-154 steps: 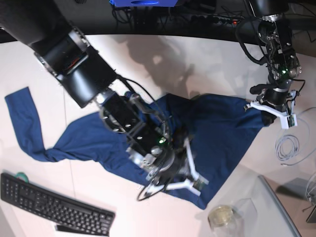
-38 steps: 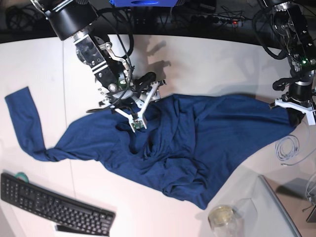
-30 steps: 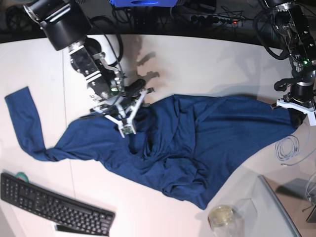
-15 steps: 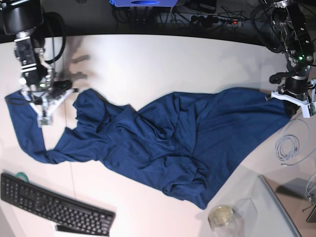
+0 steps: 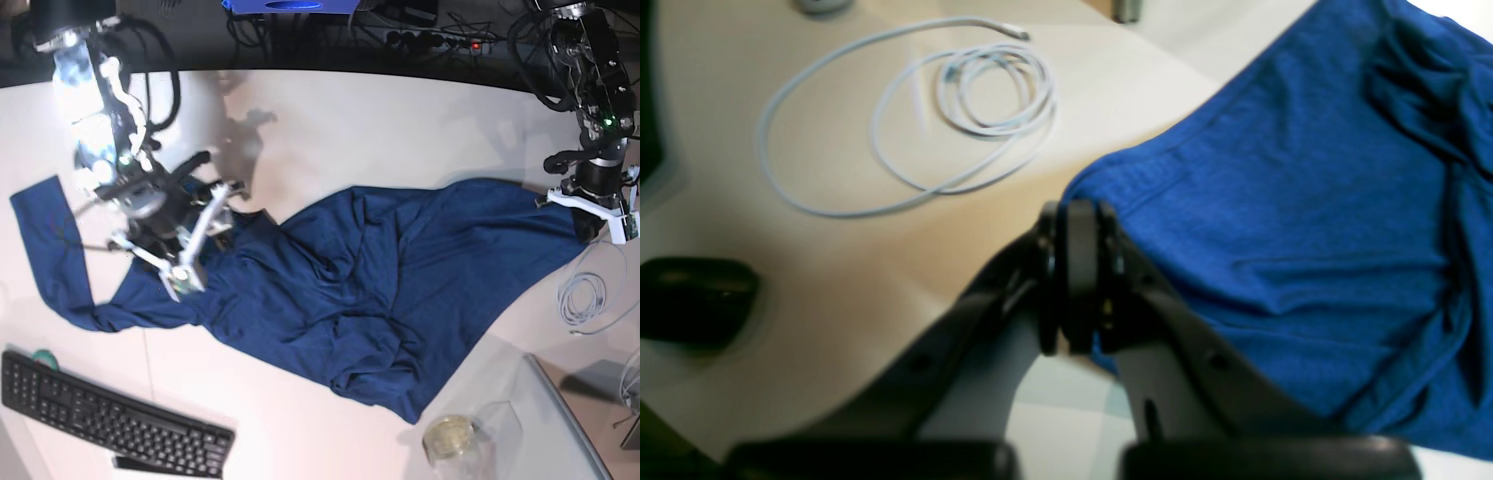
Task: Layout the t-shirt on the table in an organized manner, then fold the t-shirt properly
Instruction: 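Grasp the shirt edge with the right gripper near the sleeve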
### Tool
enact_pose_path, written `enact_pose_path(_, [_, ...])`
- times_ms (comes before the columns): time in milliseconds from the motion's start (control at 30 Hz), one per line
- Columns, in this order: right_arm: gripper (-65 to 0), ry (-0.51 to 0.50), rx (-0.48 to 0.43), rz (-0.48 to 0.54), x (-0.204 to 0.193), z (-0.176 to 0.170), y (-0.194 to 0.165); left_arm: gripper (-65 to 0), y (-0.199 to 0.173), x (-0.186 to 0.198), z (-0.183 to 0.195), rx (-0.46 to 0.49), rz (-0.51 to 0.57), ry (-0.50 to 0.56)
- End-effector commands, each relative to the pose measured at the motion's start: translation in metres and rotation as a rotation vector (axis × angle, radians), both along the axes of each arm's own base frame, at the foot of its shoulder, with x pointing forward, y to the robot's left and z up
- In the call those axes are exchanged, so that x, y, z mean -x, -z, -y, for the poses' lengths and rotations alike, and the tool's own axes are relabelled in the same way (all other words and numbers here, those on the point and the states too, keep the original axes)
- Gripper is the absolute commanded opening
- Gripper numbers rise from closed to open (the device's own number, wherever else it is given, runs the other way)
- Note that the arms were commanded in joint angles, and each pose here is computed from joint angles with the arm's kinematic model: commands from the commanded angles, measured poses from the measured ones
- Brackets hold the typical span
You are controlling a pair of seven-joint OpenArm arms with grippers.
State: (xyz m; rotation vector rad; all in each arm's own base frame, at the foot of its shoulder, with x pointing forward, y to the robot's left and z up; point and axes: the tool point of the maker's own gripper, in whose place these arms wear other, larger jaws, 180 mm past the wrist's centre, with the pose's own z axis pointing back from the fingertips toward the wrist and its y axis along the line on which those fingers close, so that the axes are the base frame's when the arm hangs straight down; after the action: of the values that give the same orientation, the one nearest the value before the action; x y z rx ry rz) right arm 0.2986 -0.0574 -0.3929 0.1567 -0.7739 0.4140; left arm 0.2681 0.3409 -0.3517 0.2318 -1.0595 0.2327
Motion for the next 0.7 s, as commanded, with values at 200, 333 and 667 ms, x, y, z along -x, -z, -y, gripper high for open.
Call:
enact_pose_path(200, [-30.6, -0.030, 0.069, -0.017, -0.046, -0.030, 0.020, -65.0, -0.008, 0.001, -0.008, -0.025, 0.022, -0.004])
enact_pose_path(333, [-30.8, 0.002, 0.077, -0.046, -0.053, -0.024, 0.029, -65.0, -0.007, 0.003, -0.009, -0.027, 0.018, -0.005])
enact_pose_path(667, [-30.8, 0.050, 0.063, 0.006, -0.072, -0.010, 0.026, -65.0, -0.006, 0.005, -0.009, -0.027, 0.012, -0.005])
